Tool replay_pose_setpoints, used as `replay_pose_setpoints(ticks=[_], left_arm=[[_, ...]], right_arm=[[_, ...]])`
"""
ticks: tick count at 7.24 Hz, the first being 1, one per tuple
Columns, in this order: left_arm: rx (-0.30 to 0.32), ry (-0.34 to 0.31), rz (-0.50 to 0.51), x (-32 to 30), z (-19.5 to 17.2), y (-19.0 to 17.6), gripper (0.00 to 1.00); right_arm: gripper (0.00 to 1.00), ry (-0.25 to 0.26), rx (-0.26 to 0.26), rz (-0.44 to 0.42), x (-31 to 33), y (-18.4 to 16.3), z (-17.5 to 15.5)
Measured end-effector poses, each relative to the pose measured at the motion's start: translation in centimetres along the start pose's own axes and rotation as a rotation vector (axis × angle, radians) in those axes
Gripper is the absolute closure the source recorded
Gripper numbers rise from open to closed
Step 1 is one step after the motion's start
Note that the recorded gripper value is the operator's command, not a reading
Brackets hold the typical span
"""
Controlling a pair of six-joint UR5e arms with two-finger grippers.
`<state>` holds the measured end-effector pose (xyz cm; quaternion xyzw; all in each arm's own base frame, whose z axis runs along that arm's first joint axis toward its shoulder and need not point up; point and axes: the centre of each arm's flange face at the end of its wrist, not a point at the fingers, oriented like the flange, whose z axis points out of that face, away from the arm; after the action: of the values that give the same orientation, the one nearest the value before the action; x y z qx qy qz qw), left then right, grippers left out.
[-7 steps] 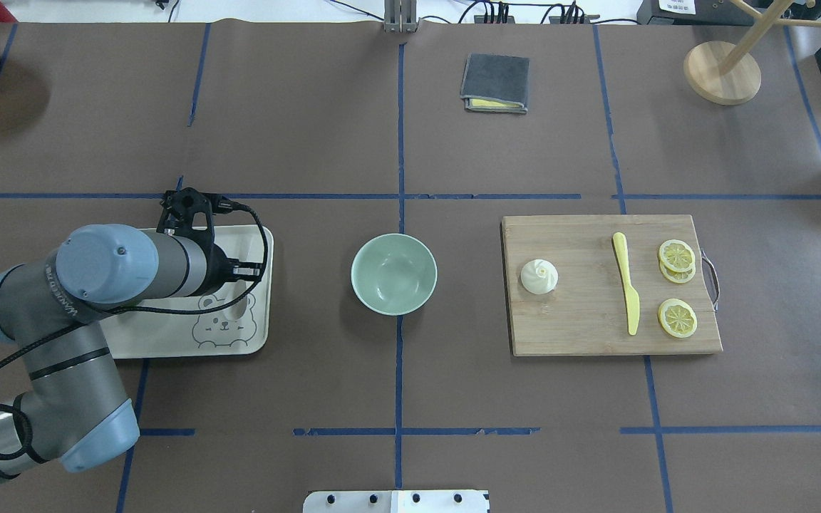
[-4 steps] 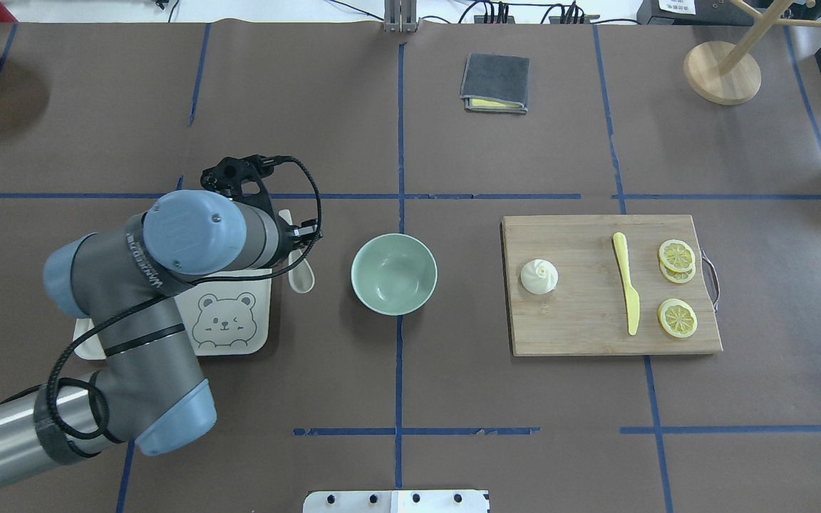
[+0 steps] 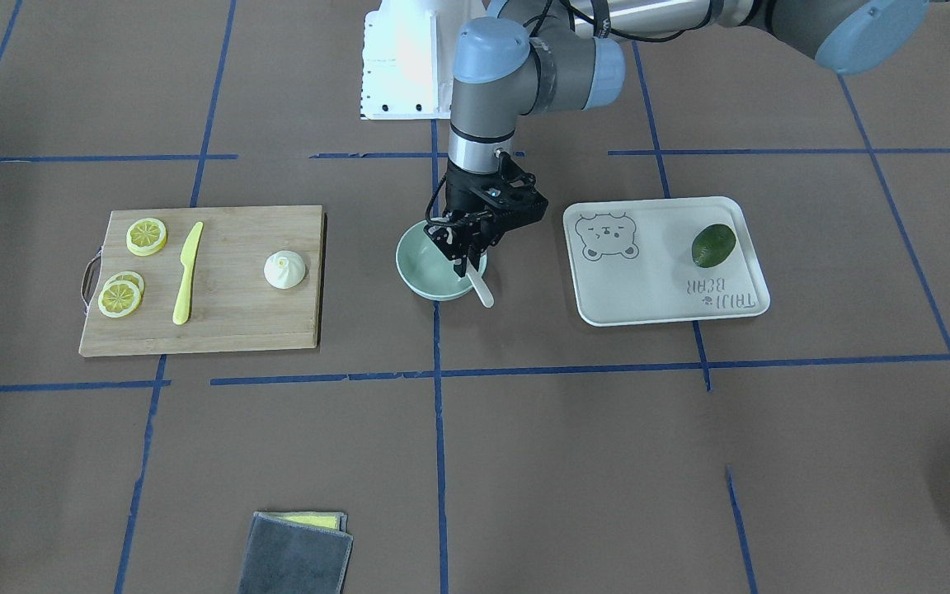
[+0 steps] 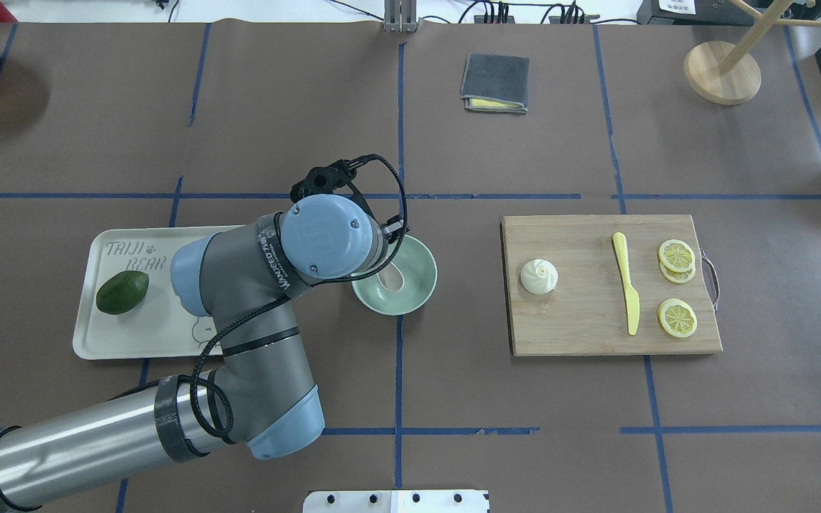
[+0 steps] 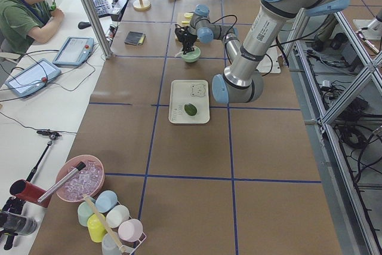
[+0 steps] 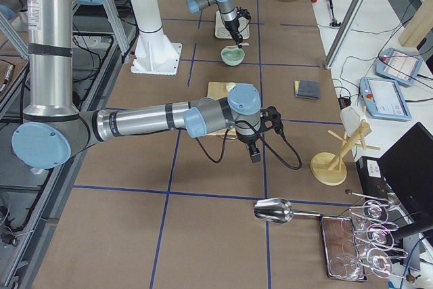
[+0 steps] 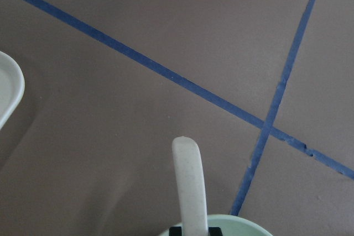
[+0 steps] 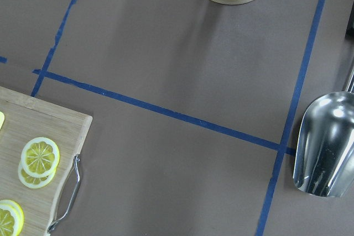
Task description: Put spoon and bun in bowl
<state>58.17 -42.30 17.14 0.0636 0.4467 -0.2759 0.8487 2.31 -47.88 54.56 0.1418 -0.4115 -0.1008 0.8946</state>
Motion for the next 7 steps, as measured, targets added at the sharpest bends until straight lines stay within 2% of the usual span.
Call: replay_pose_setpoints(ticks=[3, 4, 5, 6, 7], left_arm=[[0.003, -0.002, 0.105, -0.9, -0.1, 0.3, 0.00], [0.002, 0.006, 0.202, -2.9, -1.1, -0.2, 0.00], [0.008, 0.027, 0.346, -5.5, -3.2, -1.4, 0.00], [0.031, 0.038, 0.494, -8.0, -5.4, -4.1, 0.00], [0.042, 0.019, 0.655, -11.1, -7.0, -8.7, 0.00]], right_arm=[[0.00, 0.000, -0.001, 0.002, 0.0, 0.0, 0.0], [0.00, 0.000, 0.003, -0.003, -0.1, -0.1, -0.1], [0.00, 0.000, 0.008, -0.010, -0.5, -0.2, -0.4], [0.00, 0.000, 0.014, -0.019, -0.9, -0.4, -0.6], [0.00, -0.003, 0.018, -0.033, -1.4, -0.5, -0.8]])
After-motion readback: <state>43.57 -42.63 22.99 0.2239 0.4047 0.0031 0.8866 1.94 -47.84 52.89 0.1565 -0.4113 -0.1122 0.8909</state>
